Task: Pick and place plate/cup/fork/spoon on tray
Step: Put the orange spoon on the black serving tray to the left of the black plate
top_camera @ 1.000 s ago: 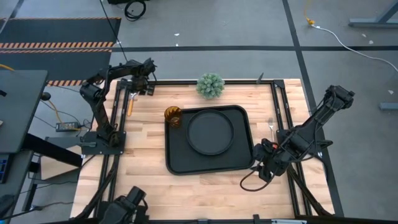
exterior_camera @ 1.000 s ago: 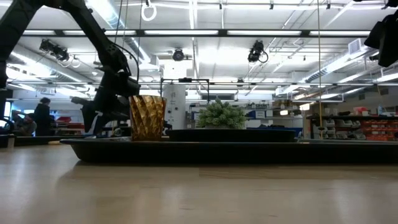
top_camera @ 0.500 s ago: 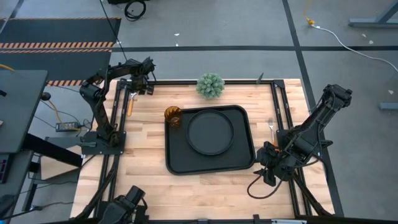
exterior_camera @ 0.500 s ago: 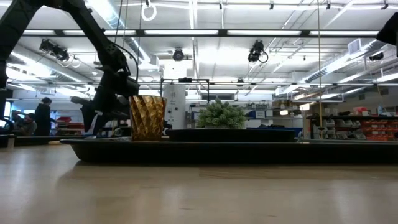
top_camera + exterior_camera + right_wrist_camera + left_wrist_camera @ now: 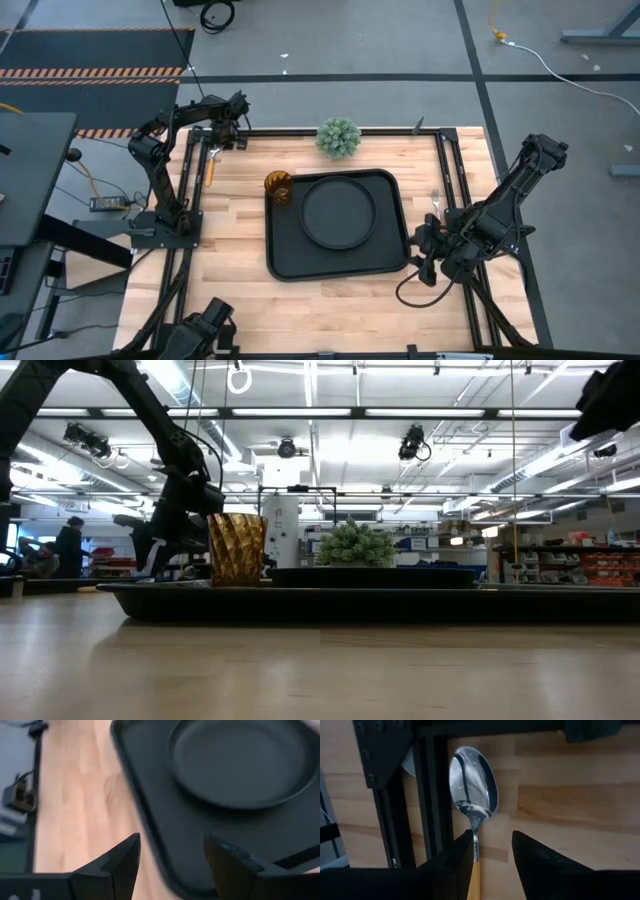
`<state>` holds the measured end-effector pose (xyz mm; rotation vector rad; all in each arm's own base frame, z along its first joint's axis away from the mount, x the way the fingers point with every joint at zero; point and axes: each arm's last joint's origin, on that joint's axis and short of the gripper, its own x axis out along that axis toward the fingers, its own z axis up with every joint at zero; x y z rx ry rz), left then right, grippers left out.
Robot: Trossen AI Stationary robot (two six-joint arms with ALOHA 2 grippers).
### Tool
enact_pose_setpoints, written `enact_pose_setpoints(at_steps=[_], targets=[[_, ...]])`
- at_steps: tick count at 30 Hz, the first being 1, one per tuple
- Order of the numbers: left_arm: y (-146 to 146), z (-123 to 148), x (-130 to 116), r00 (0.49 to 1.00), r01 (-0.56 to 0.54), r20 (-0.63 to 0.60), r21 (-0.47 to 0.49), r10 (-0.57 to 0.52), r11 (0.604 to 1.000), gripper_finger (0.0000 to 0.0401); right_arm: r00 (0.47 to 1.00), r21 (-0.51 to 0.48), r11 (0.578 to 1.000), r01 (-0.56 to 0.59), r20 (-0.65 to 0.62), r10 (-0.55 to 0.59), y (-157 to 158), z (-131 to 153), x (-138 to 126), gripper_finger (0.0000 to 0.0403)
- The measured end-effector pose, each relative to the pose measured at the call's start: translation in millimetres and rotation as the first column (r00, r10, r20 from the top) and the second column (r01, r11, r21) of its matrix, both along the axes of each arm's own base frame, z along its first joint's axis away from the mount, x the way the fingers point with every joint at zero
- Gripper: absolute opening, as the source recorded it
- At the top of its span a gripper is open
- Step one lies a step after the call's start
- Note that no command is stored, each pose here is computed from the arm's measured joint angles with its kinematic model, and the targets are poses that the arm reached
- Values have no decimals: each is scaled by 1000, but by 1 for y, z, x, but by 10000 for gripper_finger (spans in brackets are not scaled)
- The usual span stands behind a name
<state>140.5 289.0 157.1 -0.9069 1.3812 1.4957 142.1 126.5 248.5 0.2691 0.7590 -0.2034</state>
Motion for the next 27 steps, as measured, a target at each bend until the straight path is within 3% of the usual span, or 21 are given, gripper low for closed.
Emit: enact_pose_setpoints(at_steps=[5,10,14,19,27], targets=[[3,0,2,997,-69,-25,98,72,993,142,999,-84,996,20,42,-16,-2,0,1,224],[0,0,12,991,-130,-1,161,132,978,142,1000,-101,995,0,6,0,-3,-8,-1,225],[-9,1,18,987,-157,-14,139,161,978,141,998,-128,992,-14,-59,6,-7,-15,-6,225],[-32,2,34,990,-96,-94,70,102,993,141,990,-178,983,35,-125,-58,-16,-18,-18,225],[-48,5,37,976,-84,-200,33,89,996,140,997,-118,993,-8,-82,-2,-20,-6,-34,222]])
